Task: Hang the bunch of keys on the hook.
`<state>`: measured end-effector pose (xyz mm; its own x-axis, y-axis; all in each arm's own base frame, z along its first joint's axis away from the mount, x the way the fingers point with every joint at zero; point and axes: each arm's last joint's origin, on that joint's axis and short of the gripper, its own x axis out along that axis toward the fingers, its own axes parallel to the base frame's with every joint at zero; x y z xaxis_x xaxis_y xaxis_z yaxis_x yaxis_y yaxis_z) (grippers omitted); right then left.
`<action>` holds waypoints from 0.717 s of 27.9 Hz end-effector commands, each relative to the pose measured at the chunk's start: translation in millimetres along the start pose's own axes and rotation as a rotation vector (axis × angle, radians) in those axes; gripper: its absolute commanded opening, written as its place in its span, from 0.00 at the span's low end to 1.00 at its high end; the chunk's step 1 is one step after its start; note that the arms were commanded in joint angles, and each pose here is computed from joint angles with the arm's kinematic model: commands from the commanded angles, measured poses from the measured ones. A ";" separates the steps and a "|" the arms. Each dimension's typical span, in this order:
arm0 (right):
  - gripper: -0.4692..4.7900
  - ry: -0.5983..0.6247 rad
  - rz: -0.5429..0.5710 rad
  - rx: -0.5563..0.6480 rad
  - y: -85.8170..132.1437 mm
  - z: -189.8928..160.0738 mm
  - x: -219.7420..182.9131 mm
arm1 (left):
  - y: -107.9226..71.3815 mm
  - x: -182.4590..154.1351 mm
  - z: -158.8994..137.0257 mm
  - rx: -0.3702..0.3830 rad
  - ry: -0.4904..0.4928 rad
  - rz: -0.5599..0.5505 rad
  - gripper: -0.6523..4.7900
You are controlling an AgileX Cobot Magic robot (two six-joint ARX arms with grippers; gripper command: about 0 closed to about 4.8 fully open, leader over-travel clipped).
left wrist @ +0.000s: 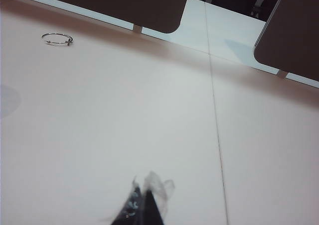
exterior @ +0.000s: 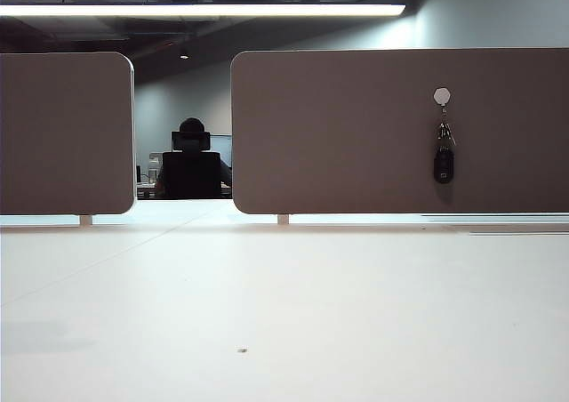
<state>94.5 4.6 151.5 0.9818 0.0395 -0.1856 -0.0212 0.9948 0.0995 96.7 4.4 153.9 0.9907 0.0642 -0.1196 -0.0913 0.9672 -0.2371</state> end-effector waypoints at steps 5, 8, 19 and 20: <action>0.08 -0.007 -0.063 0.024 -10.8 -1.3 0.6 | -0.2 0.1 0.5 0.001 -0.005 -0.005 0.11; 0.08 -0.011 -0.070 0.025 -11.3 -1.1 0.6 | -0.2 0.1 0.5 0.001 -0.004 -0.005 0.11; 0.08 -0.011 -0.071 0.025 -11.3 -1.1 0.6 | -0.2 0.1 0.5 0.001 -0.004 -0.005 0.11; 0.08 -0.011 -0.071 0.025 -11.3 -1.1 0.6 | -0.2 0.1 0.5 0.001 -0.004 -0.005 0.11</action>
<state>94.9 -6.4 149.8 0.9824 -0.0295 -0.1843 0.0506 0.9925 0.1113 96.7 4.4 153.9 0.9907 0.0641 -0.1204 -0.0914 0.9672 -0.2371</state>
